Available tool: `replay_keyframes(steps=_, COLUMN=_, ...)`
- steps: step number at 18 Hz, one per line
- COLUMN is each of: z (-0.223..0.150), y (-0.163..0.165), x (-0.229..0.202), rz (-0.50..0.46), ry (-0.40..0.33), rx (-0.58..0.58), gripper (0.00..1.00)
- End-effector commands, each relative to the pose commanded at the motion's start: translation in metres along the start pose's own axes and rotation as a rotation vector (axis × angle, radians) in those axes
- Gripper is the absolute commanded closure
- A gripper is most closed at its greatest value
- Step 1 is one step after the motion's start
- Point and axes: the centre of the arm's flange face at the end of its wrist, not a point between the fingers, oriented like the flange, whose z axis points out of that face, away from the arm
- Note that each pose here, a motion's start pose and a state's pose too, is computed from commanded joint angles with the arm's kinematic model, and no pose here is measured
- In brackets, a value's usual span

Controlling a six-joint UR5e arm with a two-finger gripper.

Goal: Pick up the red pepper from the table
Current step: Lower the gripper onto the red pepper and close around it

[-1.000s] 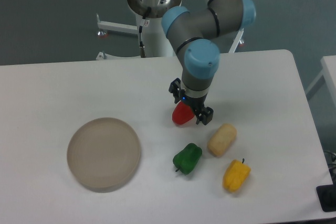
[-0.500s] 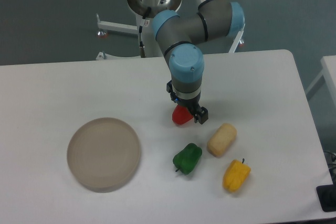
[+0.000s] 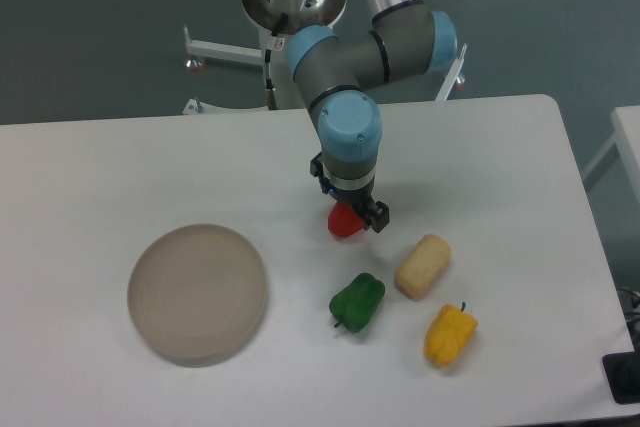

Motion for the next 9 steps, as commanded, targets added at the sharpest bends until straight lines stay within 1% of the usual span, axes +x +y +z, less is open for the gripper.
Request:
replay_keyframes(steps=5, z=0.012, y=0.003, x=0.005, rz=0.0, ry=0.018, rx=-0.012, gripper=0.0)
replay_keyframes(steps=7, z=0.019, y=0.002, x=0.006, rz=-0.001, ry=-0.013, rx=0.003, gripper=0.0)
replay_keyframes(steps=9, z=0.026, y=0.003, x=0.005, rz=-0.003, ry=-0.018, rx=0.004, gripper=0.0)
